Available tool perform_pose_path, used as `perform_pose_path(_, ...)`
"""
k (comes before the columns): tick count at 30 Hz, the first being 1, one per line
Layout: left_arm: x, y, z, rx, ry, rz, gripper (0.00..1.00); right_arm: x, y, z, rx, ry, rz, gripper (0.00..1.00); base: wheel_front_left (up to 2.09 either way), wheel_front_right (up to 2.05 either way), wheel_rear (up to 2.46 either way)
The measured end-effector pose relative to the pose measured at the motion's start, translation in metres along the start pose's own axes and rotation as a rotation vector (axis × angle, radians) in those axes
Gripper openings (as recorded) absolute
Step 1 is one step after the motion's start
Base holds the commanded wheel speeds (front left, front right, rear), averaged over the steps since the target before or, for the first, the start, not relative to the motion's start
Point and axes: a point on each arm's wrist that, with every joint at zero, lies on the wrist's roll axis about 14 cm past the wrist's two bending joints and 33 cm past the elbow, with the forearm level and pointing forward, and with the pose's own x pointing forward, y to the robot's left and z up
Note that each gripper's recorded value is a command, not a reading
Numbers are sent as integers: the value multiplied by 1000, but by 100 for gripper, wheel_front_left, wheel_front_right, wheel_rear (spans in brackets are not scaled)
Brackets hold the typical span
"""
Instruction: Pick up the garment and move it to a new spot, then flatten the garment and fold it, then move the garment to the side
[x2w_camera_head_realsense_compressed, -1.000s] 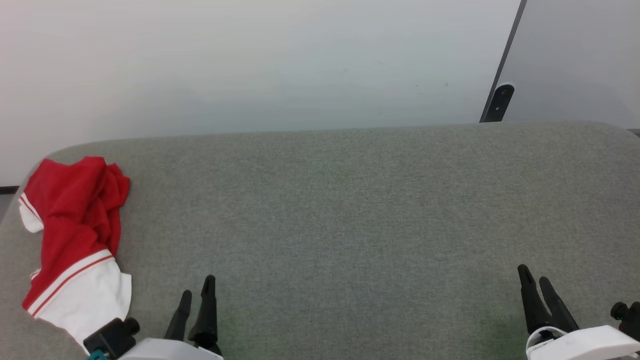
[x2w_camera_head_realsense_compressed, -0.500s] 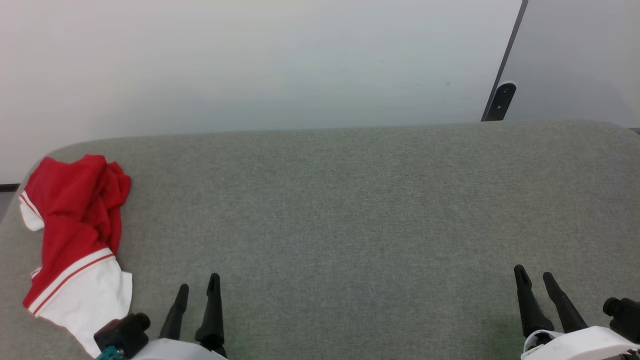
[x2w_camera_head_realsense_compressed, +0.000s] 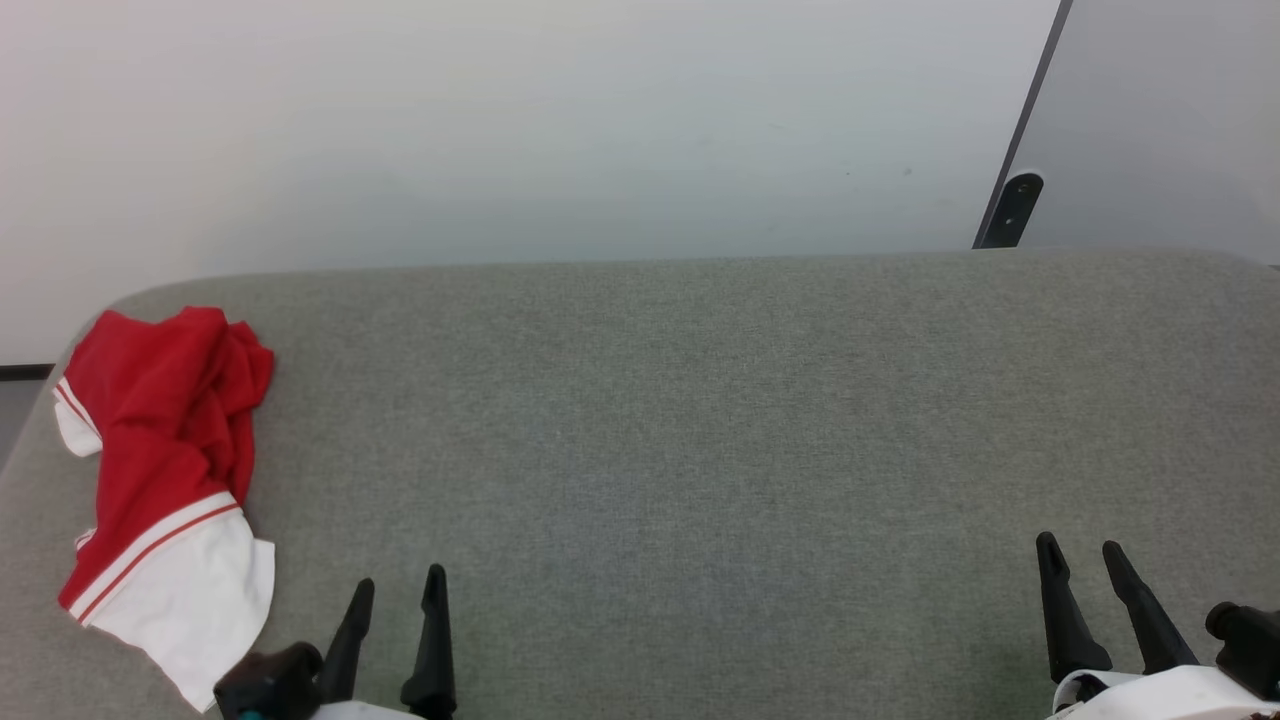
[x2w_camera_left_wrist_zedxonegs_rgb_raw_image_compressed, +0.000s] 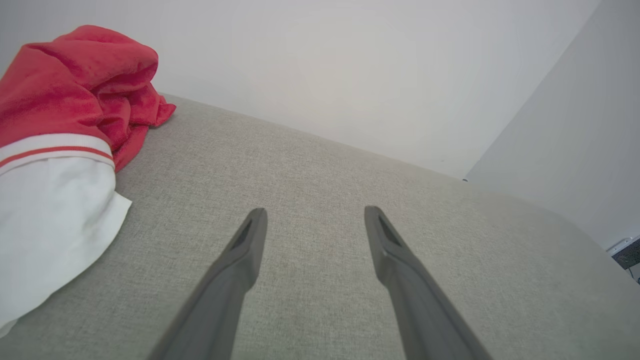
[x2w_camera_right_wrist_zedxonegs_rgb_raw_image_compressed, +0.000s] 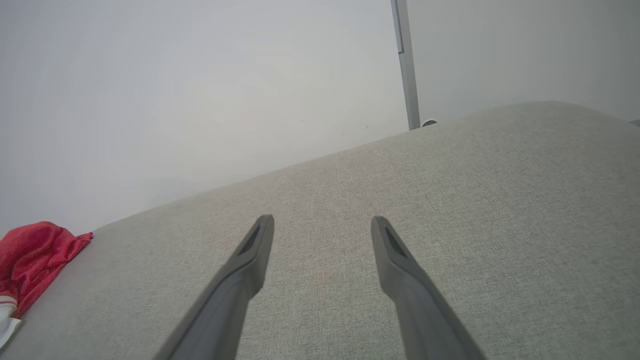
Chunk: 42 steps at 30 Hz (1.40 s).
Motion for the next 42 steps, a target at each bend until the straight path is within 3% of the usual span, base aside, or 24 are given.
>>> perform_pose_path(24,-7,2,3,213,-41,-4,100,1,2,-6,-217,2,23,100,0,0,0)
perform_pose_path(42,-16,1,2,306,-61,-23,100,-2,7,-5,-280,-26,36,100,0,0,0)
